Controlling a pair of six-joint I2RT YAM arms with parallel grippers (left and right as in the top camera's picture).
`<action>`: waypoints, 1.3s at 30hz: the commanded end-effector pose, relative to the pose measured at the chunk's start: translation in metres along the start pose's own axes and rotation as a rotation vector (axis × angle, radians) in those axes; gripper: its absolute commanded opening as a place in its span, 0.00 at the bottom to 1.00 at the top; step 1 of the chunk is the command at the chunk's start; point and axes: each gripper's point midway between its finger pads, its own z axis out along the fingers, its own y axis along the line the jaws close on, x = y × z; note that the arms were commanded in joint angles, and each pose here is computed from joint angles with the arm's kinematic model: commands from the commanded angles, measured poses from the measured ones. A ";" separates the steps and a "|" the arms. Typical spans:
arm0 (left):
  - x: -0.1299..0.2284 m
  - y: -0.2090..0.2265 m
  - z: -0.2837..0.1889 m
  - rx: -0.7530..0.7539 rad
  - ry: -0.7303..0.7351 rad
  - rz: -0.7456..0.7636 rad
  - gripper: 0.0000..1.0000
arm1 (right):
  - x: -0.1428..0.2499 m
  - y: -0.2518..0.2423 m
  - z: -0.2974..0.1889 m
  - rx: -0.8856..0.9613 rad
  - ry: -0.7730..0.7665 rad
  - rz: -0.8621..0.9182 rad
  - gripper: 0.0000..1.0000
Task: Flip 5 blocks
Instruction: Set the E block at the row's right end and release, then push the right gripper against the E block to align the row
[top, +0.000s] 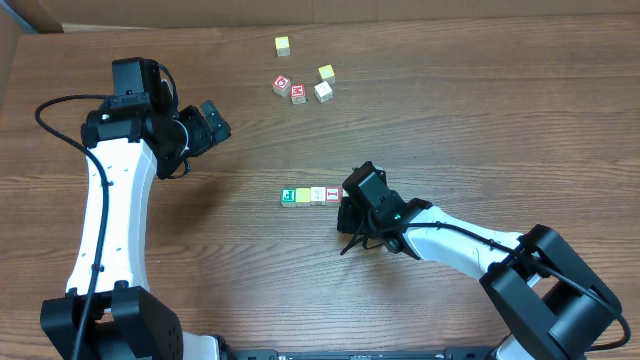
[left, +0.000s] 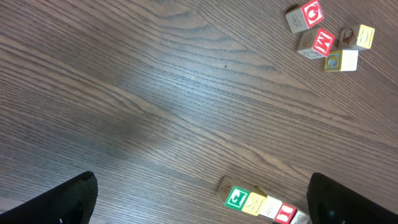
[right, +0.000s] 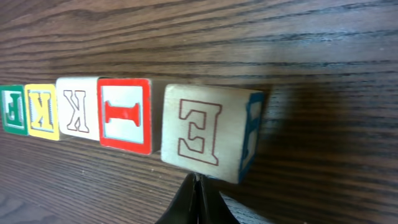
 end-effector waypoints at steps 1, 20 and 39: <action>-0.001 -0.004 -0.001 0.008 -0.002 0.020 1.00 | -0.003 -0.007 0.001 0.030 -0.019 0.005 0.04; -0.001 -0.004 -0.001 0.008 -0.002 0.020 1.00 | -0.014 -0.008 0.000 0.046 -0.076 0.002 0.04; -0.001 -0.004 -0.001 0.008 -0.003 0.020 1.00 | -0.041 -0.001 -0.073 0.034 -0.131 0.012 0.04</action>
